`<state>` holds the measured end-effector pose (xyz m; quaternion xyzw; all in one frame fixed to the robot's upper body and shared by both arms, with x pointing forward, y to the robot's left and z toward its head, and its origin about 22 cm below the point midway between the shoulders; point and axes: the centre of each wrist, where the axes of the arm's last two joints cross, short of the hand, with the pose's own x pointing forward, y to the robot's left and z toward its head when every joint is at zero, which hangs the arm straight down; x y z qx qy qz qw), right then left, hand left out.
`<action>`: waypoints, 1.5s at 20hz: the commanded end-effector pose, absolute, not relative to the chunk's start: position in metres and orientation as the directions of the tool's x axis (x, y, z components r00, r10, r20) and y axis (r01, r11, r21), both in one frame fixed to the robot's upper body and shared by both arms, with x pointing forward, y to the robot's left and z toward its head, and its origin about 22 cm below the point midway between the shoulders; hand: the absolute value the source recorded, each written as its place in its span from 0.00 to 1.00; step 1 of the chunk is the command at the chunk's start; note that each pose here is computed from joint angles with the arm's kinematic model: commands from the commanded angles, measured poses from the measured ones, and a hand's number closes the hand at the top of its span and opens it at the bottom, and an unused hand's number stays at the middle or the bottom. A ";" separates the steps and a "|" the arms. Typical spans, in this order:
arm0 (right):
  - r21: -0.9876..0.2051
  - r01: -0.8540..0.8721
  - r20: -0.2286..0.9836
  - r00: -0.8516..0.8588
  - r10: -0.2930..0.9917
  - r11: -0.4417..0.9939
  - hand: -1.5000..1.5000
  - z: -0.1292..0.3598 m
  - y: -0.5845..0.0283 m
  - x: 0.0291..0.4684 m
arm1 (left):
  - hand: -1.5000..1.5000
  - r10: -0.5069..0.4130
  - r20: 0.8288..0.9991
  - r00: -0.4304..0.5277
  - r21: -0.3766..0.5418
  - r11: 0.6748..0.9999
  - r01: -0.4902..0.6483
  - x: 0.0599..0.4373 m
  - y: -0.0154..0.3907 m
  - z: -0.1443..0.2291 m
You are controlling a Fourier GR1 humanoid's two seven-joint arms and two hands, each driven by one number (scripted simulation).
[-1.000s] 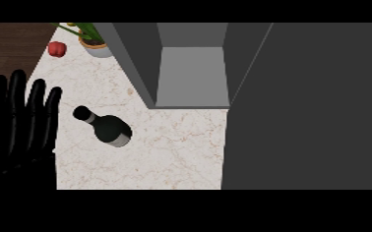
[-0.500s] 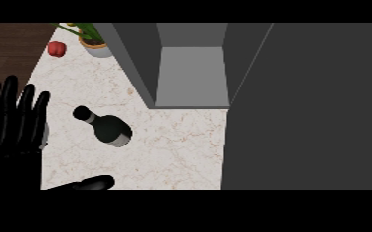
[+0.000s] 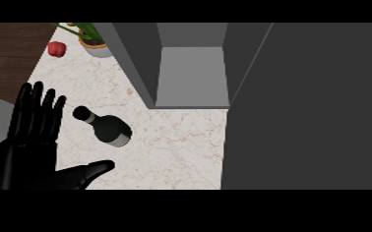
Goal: Pick up the wine, place it into the cabinet and close the cabinet
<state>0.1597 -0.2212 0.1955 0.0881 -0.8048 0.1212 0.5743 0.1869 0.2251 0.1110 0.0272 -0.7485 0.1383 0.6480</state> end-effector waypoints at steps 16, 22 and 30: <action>-0.089 -0.308 0.926 -0.376 -0.036 0.947 0.00 0.211 -0.220 0.123 | 0.00 0.116 0.984 -0.137 -0.151 0.947 -0.283 0.217 0.267 0.014; -0.077 -0.299 0.924 -0.380 -0.044 0.951 0.00 0.212 -0.227 0.127 | 0.00 0.119 0.985 -0.125 -0.152 0.944 -0.293 0.229 0.267 0.003; -0.099 -0.302 0.922 -0.387 -0.027 0.948 0.00 0.215 -0.229 0.132 | 0.00 0.139 0.985 -0.104 -0.161 0.955 -0.249 0.220 0.255 -0.031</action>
